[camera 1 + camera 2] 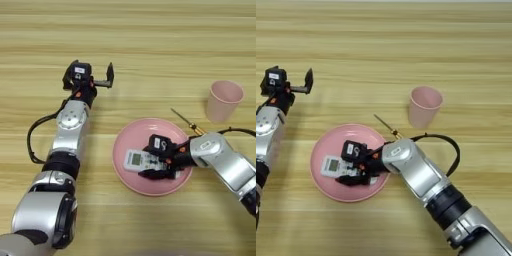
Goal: Move the objects on the table
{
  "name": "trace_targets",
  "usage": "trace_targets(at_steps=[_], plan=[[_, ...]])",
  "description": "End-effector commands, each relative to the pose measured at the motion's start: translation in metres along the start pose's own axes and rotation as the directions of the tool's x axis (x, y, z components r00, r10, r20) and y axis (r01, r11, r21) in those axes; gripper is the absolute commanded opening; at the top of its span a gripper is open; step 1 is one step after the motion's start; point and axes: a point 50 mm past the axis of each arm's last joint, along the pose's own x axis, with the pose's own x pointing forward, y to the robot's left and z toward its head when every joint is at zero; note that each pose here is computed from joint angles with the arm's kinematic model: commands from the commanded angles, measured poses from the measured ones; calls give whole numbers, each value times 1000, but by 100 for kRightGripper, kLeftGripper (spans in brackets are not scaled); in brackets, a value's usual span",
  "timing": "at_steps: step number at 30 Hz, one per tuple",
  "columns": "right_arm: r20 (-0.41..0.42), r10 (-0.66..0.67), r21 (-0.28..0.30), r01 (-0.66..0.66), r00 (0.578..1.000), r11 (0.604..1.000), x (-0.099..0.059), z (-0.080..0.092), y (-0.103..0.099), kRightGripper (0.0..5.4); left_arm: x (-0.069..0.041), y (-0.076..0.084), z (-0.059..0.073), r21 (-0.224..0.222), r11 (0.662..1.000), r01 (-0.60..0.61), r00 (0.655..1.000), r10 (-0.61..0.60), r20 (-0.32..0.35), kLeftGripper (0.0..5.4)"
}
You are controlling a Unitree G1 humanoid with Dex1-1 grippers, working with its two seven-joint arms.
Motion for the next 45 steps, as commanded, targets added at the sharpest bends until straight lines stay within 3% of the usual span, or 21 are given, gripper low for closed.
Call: trace_targets(at_steps=[1, 5, 12, 21, 25, 32, 38, 45], plan=[[118, -83, 36, 80, 990, 996, -22, 16, -10, 289, 3, -2, 2, 12, 1000, 6, 1000, -6, 1, 540], [195, -147, 72, 135, 970, 988, -41, 21, -14, 289, 4, -2, 2, 16, 1000, 5, 1000, -5, -1, 540], [224, -250, 132, 225, 942, 965, -72, 14, -16, 289, 4, -2, 2, 23, 1000, 6, 1000, -6, -2, 540], [119, -417, 219, 386, 901, 896, -118, -26, -19, 289, 4, -2, 2, 28, 1000, 8, 1000, -8, -1, 540], [75, -445, 242, 417, 892, 876, -131, -41, -14, 289, 4, -2, 2, 30, 1000, 8, 1000, -8, -1, 540], [-3, -458, 282, 441, 889, 852, -141, -63, -1, 289, 4, -1, 2, 30, 1000, 5, 1000, -5, 2, 540], [-86, -421, 278, 428, 903, 860, -137, -81, 15, 289, 4, 0, 3, 30, 1000, 4, 1000, -4, 3, 540], [-138, -425, 265, 447, 895, 854, -133, -90, 17, 289, 4, 2, 2, 31, 1000, 4, 1000, -4, 2, 540]])
